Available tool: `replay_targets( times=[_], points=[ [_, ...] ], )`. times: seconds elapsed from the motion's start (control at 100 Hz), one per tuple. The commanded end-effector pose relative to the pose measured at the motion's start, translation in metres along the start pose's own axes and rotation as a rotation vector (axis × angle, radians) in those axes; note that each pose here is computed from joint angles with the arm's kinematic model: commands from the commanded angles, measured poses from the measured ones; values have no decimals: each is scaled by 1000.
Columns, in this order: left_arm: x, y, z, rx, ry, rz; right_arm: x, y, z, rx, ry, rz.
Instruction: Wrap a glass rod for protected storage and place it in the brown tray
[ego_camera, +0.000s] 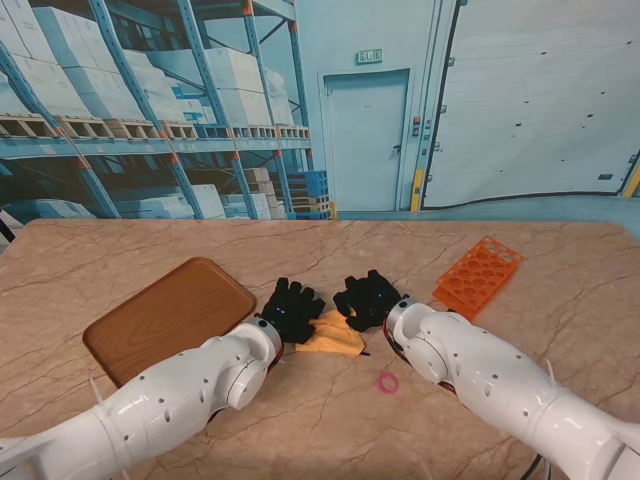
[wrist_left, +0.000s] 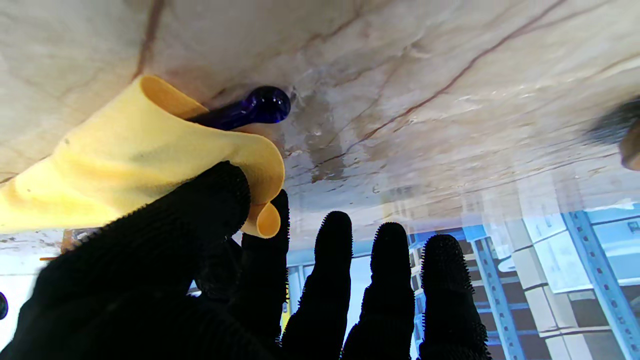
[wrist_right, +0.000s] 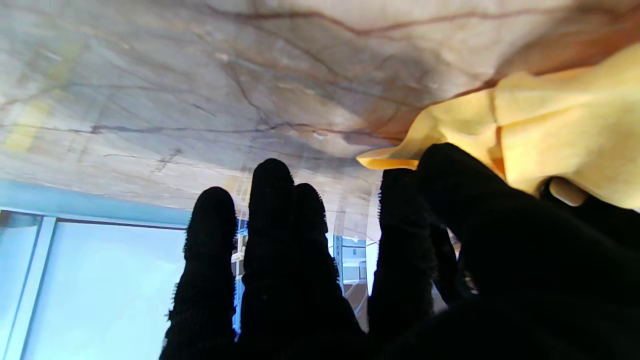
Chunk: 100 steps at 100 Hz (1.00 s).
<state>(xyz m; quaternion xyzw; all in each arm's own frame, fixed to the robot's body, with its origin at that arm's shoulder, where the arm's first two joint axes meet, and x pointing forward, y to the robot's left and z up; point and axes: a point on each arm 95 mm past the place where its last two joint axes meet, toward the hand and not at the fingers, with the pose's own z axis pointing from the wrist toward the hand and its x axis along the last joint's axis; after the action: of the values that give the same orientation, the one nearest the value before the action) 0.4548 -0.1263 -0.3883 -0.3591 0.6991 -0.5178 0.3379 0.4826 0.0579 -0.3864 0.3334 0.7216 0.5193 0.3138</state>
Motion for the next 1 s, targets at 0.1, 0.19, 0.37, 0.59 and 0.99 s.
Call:
replay_targets(
  times=[0.1,0.19,0.37,0.59,0.99],
  points=[
    [3,8,-8,-12,-4,-35,6,1,-3,-23,16,15],
    [3,5,-9,0,-10,-52,6,2,-4,-38,20,23],
    [2,0,-11,19,-24,-94,7,5,-7,-65,23,40],
    [2,-5,-14,45,-30,-126,8,7,-14,-72,34,59],
    [2,-7,-17,58,-33,-156,8,4,-25,-53,35,90]
  ],
)
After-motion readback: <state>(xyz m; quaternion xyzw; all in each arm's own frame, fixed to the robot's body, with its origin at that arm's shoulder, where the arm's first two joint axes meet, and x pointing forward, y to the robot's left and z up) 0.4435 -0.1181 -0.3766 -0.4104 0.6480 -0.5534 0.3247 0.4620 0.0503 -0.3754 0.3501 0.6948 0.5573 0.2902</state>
